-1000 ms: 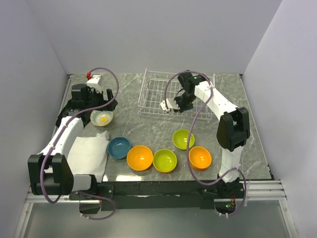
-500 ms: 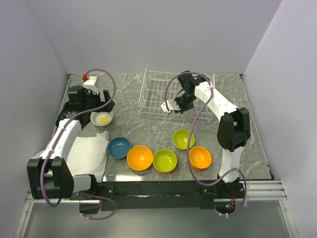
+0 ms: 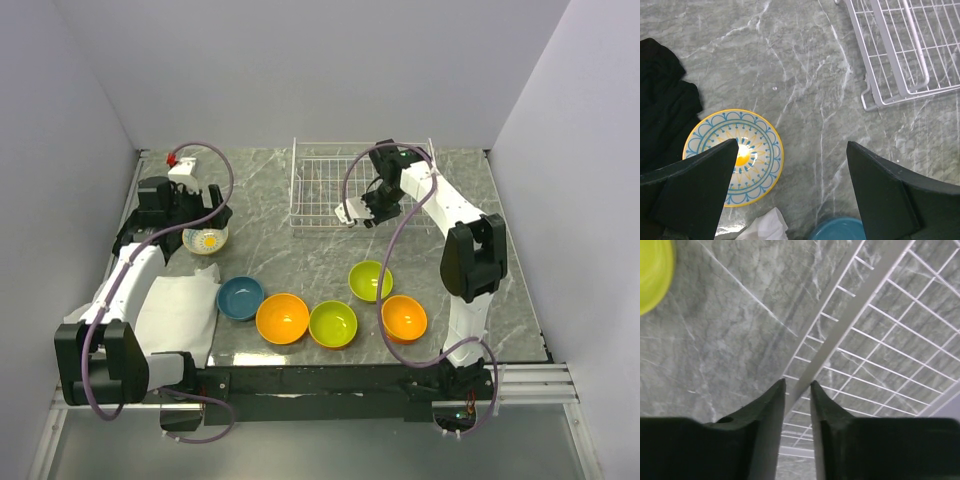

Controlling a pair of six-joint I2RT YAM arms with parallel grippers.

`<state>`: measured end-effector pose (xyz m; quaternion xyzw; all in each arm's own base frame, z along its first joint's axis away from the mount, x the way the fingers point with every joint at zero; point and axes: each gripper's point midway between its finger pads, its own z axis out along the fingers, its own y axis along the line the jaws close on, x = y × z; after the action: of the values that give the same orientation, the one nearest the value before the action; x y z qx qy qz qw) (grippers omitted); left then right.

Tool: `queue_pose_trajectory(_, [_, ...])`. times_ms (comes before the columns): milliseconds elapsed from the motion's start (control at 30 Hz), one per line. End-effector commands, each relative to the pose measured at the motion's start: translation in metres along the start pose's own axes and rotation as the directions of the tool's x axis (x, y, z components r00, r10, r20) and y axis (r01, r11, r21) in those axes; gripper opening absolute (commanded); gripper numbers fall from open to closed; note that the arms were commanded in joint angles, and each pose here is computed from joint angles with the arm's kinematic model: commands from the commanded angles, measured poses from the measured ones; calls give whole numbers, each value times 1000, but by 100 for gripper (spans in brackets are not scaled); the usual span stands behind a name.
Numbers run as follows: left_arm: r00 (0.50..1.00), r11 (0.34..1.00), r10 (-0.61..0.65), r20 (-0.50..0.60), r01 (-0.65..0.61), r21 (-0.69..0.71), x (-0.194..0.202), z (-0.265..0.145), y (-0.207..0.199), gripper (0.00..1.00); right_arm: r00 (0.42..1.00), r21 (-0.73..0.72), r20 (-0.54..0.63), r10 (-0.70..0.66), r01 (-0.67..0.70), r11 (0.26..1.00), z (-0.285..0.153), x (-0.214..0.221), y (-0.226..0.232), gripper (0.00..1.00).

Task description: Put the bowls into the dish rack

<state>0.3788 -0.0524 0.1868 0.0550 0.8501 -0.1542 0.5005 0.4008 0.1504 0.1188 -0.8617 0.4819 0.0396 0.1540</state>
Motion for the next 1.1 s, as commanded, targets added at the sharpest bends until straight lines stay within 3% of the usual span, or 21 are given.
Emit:
queue_pose_trajectory(0, [997,999,6,82,-9,32,-28,-14,-11,97,995,-32,42,89,-88,996,-14,-20,15,39])
queue_pose_trajectory(167, [986,989,133,96,-139,56,-54,-30,-19,97,962,102,104,253,-263,959,-63,-39,-2,47])
queue_pose_trajectory(400, [952,949,305,-20,-303,87,-29,-43,-18,97,888,260,251,386,-446,856,-105,-65,7,51])
queue_pose_trajectory(533, [942,942,336,-17,-336,23,-19,-46,-7,97,833,233,343,434,-523,820,-100,-85,39,53])
queue_pose_trajectory(567, [942,942,335,-4,-335,-10,-22,-48,-3,97,767,215,378,518,-618,757,-101,-90,43,53])
queue_pose_trajectory(633, [957,957,288,15,-287,-40,-24,-46,0,97,700,228,428,572,-696,681,-103,-100,42,53])
queue_pose_trajectory(667, [964,962,266,23,-264,-76,-28,-44,5,97,597,206,439,671,-794,572,-102,-100,46,53])
queue_pose_trajectory(733, [984,979,177,32,-173,-110,-32,-41,8,97,529,192,466,709,-843,502,-95,-111,53,52])
queue_pose_trajectory(767, [992,980,126,23,-121,-157,-31,-39,16,97,465,199,497,733,-883,425,-95,-113,51,52])
queue_pose_trajectory(833, [995,973,99,32,-90,-212,-39,-41,25,97,423,175,524,739,-903,393,-88,-130,62,53])
queue_pose_trajectory(867, [997,972,62,35,-52,-231,-39,-41,26,97,339,134,543,769,-938,319,-85,-138,63,53])
queue_pose_trajectory(933, [996,961,65,53,-48,-274,-42,-44,33,97,256,99,519,815,-966,240,-70,-144,67,52])
queue_pose_trajectory(967, [994,954,83,64,-61,-292,-45,-48,35,97,166,51,524,835,-985,164,-64,-148,66,51])
queue_pose_trajectory(1033, [992,945,101,77,-71,-319,-46,-52,37,97,56,5,505,861,-998,62,-52,-153,65,50])
queue_pose_trajectory(1067, [993,935,91,80,-58,-351,-45,-55,42,97,37,5,478,878,-999,40,-41,-153,65,50])
